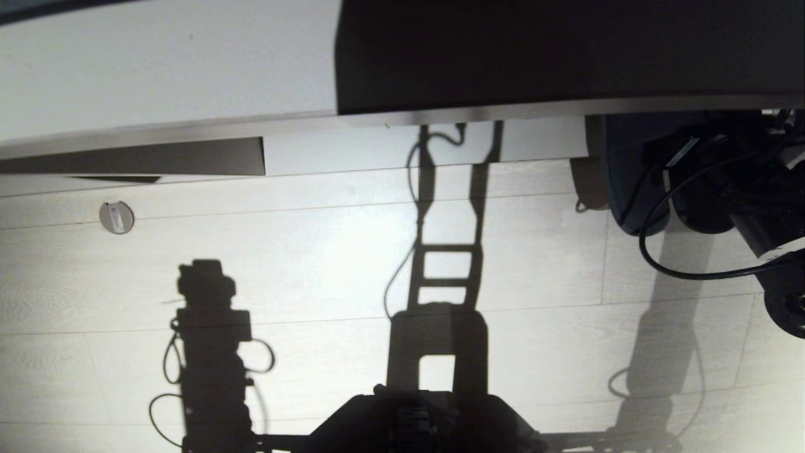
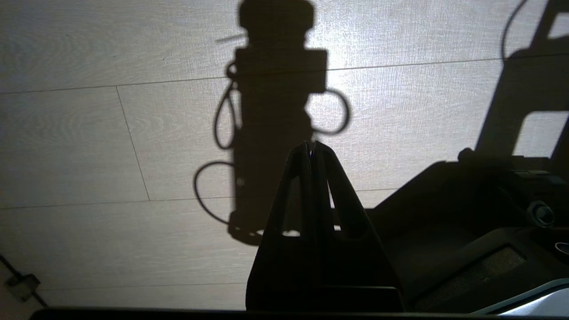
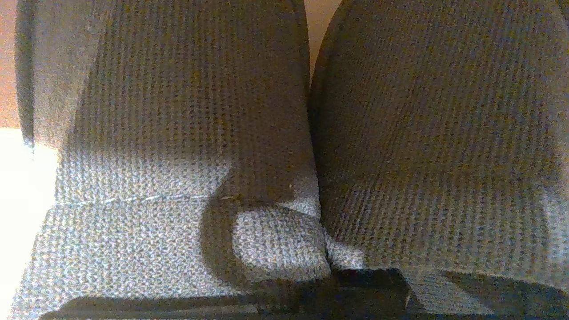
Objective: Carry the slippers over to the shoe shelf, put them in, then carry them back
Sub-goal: Place the slippers into the shoe cabinet
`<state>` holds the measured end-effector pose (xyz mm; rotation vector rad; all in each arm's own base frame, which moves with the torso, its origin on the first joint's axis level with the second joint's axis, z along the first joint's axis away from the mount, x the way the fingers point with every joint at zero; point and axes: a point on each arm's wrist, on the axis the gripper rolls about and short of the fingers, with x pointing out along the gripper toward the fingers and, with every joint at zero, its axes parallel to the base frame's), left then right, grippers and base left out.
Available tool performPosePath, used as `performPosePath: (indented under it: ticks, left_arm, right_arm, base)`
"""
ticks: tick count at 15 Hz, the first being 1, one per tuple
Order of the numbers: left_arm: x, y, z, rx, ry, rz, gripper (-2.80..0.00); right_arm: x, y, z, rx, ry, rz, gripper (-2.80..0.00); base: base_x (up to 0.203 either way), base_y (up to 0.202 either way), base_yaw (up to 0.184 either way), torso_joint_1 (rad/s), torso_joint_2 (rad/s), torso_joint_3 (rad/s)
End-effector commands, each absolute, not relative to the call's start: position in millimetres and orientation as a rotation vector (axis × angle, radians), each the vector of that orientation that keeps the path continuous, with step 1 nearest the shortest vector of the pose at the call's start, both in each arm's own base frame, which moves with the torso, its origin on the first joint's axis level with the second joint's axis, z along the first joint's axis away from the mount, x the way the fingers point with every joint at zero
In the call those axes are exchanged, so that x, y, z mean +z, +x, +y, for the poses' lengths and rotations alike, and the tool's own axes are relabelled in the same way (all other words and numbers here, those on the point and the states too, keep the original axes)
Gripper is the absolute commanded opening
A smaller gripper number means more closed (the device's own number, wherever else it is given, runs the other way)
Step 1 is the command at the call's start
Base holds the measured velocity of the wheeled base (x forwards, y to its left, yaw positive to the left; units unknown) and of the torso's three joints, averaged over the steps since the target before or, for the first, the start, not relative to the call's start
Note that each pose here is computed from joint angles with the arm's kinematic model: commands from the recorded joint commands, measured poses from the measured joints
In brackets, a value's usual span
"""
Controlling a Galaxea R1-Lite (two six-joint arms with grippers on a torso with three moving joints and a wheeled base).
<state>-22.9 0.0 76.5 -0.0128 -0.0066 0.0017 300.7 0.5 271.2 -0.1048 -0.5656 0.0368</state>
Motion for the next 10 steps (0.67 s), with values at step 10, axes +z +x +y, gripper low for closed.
performPosePath:
  ticks: [10]
  left_arm:
    - [76.5,-22.9,0.0,0.002,-0.014,-0.007,-2.8]
  right_arm:
    - [288.8,329.5,-4.2,0.013,-0.11,-0.648,-2.8]
  base:
    - [0.0,0.0,0.0,0.0,0.0,0.0]
